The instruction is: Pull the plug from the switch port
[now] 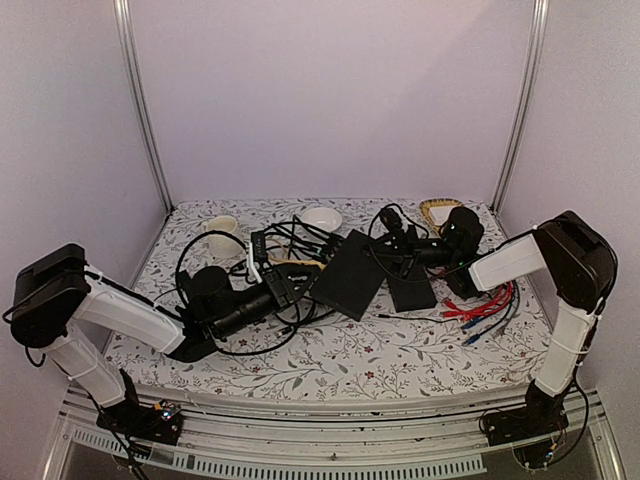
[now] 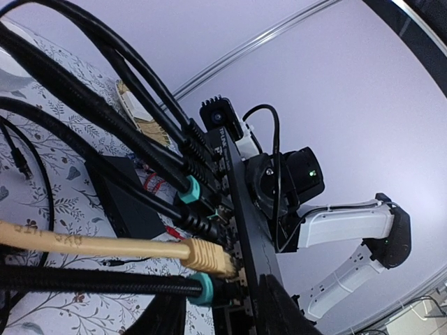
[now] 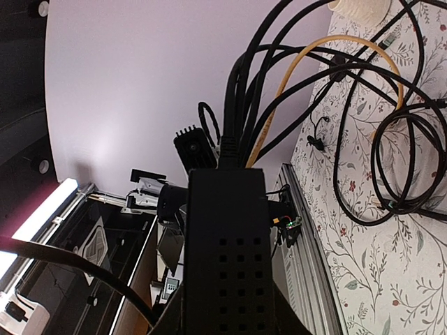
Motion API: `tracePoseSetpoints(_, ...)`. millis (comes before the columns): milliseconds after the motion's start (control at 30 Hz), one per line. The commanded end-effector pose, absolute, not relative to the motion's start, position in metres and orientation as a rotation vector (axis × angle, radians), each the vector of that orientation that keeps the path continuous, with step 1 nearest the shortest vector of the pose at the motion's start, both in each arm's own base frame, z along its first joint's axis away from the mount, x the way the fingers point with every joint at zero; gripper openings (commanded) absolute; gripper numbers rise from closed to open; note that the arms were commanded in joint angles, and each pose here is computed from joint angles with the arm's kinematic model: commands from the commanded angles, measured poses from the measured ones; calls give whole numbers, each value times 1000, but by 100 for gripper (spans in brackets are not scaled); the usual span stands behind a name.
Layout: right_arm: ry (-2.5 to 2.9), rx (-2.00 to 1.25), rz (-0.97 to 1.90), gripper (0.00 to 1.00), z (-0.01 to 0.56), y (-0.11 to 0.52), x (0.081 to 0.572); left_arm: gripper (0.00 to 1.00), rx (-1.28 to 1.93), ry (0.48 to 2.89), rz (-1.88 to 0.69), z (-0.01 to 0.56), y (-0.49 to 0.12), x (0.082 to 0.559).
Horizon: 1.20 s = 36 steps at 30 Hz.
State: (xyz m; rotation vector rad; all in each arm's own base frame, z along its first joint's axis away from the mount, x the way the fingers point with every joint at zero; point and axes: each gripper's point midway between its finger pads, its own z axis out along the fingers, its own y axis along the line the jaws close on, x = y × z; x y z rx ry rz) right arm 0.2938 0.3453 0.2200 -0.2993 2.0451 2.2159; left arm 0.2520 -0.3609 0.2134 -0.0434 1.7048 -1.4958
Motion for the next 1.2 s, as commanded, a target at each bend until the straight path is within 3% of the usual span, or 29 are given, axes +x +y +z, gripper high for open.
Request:
tracePoseSetpoints(0,1870,-432,2205,2,256,350,296,36,-27,1691,-1487,220,-360,256)
tracePoseSetpoints(400,1872,-434,2209,2,255,351,297,28,-35,1694,-1482,218,-358,260)
tracePoseSetpoints(1167,1880,-447,2206,2,254,350,295,25,-14,1716,-1501,219,-368,263)
